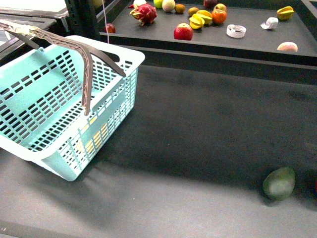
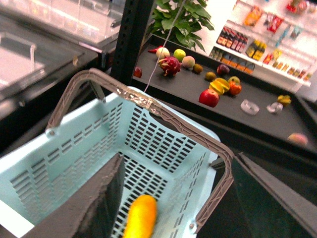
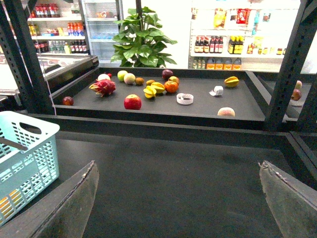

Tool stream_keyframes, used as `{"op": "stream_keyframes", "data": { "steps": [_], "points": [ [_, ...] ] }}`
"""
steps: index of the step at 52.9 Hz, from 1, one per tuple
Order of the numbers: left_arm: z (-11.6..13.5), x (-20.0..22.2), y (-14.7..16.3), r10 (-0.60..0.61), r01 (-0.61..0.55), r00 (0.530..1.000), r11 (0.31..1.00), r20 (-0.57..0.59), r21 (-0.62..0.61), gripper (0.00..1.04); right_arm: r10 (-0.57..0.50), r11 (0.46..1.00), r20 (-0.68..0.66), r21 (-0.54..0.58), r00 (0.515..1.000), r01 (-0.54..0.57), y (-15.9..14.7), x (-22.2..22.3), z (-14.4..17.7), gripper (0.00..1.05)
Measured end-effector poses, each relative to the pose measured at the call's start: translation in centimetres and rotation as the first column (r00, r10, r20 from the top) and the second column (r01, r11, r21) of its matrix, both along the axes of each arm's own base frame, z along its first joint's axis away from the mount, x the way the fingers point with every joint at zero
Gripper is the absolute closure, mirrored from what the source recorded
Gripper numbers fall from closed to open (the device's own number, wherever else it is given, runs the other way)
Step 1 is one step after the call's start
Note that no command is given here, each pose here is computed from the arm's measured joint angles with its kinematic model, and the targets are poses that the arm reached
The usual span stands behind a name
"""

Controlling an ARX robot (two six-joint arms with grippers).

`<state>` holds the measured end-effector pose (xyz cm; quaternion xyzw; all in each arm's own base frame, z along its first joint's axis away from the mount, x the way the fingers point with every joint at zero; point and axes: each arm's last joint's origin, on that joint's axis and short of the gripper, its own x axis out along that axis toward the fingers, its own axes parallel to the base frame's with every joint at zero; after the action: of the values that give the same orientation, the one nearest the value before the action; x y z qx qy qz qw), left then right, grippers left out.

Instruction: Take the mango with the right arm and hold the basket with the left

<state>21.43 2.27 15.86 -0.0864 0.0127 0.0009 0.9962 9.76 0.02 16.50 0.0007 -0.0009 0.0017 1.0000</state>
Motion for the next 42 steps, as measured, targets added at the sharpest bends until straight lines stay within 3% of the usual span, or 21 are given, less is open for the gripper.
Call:
{"op": "stream_keyframes", "data": {
  "steps": [6,16,42],
  "points": [
    [0.5,-1.5,-0.4,0.005,-0.007,1.000,0.994,0.021,0.106,0.65,-0.001,1.000,0.000,0.000,1.000,0.001,0.0,0.0,0.0,0.08],
    [0.3,-3.7,-1.2,0.006,-0.008,1.000,0.989,0.010,0.148,1.01,0.000,1.000,0.000,0.000,1.000,0.000,0.0,0.0,0.0,0.08],
    [1.2,-7.9,-2.2,-0.002,-0.004,0.999,0.986,0.037,0.164,1.01,0.000,1.000,0.000,0.000,1.000,0.000,0.0,0.0,0.0,0.08]
  ]
}}
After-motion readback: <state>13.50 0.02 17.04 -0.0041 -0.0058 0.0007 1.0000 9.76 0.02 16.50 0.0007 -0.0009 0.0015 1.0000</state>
